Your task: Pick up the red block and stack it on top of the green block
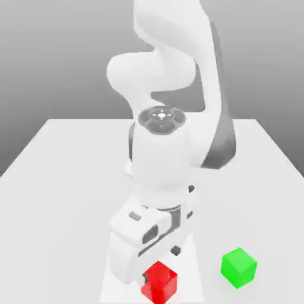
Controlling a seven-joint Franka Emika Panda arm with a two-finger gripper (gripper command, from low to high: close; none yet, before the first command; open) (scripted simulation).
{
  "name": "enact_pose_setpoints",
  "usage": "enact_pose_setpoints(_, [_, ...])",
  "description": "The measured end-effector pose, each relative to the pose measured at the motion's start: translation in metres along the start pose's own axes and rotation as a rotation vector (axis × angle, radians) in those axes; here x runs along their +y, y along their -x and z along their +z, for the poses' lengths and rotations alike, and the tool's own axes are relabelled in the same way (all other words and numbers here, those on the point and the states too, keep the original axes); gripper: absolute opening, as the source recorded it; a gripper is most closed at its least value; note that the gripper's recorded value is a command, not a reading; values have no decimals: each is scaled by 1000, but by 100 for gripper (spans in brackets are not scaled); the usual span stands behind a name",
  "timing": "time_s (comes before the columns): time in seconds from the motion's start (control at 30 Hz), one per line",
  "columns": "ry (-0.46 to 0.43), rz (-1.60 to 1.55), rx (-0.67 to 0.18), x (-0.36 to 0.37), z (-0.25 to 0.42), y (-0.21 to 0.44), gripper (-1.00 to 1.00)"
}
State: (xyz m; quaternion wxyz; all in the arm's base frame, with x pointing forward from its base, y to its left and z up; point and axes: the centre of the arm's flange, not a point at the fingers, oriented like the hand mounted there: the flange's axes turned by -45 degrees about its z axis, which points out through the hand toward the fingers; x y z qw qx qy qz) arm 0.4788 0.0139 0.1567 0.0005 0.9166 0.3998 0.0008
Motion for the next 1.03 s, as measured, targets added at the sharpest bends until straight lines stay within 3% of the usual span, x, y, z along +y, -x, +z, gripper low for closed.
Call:
enact_pose_setpoints(0.03, [-1, 0, -1, 0, 8, 1, -100])
enact_pose_setpoints(0.23, [-3, 1, -2, -1, 13, 1, -100])
enact_pose_setpoints(0.43, [-3, -16, -1, -3, -47, -1, -100])
enact_pose_setpoints(0.77, [-4, -827, -1, -145, -85, -84, -100])
enact_pose_setpoints(0.93, [-3, -888, -1, -154, -36, -88, -100])
enact_pose_setpoints(0.97, [-3, -889, -1, -154, -28, -87, 100])
enact_pose_setpoints(1.03, [-3, -889, -1, -154, -28, -87, 100])
